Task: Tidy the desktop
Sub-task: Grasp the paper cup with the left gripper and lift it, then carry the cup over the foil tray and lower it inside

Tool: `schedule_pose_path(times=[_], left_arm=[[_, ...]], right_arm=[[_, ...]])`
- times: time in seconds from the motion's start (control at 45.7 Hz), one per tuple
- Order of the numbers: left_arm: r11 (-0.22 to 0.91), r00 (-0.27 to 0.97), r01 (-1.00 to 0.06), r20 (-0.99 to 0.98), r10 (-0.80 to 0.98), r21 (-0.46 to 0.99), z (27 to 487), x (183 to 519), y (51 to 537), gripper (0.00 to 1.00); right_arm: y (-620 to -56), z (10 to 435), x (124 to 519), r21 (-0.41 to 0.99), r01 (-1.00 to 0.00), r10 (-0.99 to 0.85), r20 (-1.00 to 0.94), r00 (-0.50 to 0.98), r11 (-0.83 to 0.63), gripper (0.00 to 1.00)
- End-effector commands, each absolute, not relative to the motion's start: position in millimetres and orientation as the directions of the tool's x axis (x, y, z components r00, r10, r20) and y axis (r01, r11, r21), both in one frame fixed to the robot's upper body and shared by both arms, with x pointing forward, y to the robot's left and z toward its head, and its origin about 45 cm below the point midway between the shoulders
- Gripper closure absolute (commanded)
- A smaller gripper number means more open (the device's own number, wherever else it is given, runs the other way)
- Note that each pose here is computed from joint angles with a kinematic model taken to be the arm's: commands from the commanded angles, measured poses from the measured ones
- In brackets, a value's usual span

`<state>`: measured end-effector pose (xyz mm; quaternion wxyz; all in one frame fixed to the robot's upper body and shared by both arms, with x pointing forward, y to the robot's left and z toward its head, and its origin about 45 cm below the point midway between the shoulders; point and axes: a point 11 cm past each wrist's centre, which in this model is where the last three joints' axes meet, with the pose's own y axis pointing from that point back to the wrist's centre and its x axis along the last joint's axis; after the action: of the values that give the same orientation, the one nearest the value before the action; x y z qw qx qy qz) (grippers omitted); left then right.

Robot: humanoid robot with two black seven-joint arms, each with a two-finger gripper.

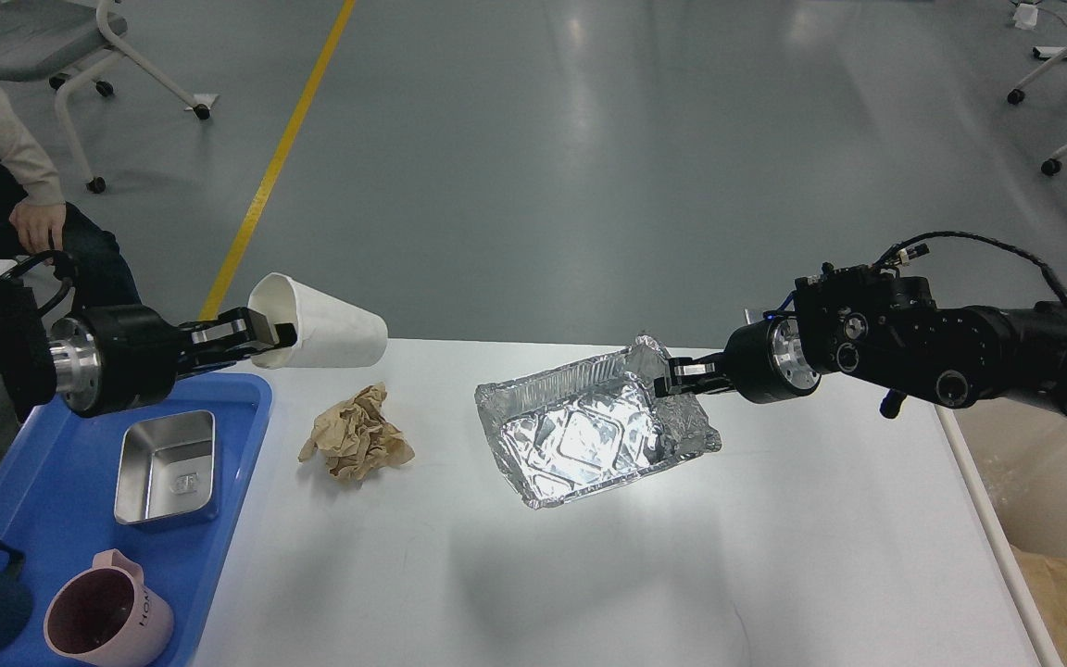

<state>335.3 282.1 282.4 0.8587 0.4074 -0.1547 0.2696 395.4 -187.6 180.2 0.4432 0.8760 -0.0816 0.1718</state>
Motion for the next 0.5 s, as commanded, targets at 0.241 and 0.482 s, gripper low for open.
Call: schedule_pose_path(times=[0.241, 0.482], left_arm=[[0.621, 0.854, -0.486, 0.484, 0.190, 0.614, 272, 360, 205, 0.97], [0.669, 0.853, -0.441, 0.512, 0.105, 0.598, 277, 367, 154, 0.97]], right_arm=[[-178, 181, 395, 0.740, -0.285, 0.010, 0.366, 0.931, -0.609, 1.00], [-180, 181, 395, 0.740, -0.287, 0.006, 0.366, 0.931, -0.608, 1.00]])
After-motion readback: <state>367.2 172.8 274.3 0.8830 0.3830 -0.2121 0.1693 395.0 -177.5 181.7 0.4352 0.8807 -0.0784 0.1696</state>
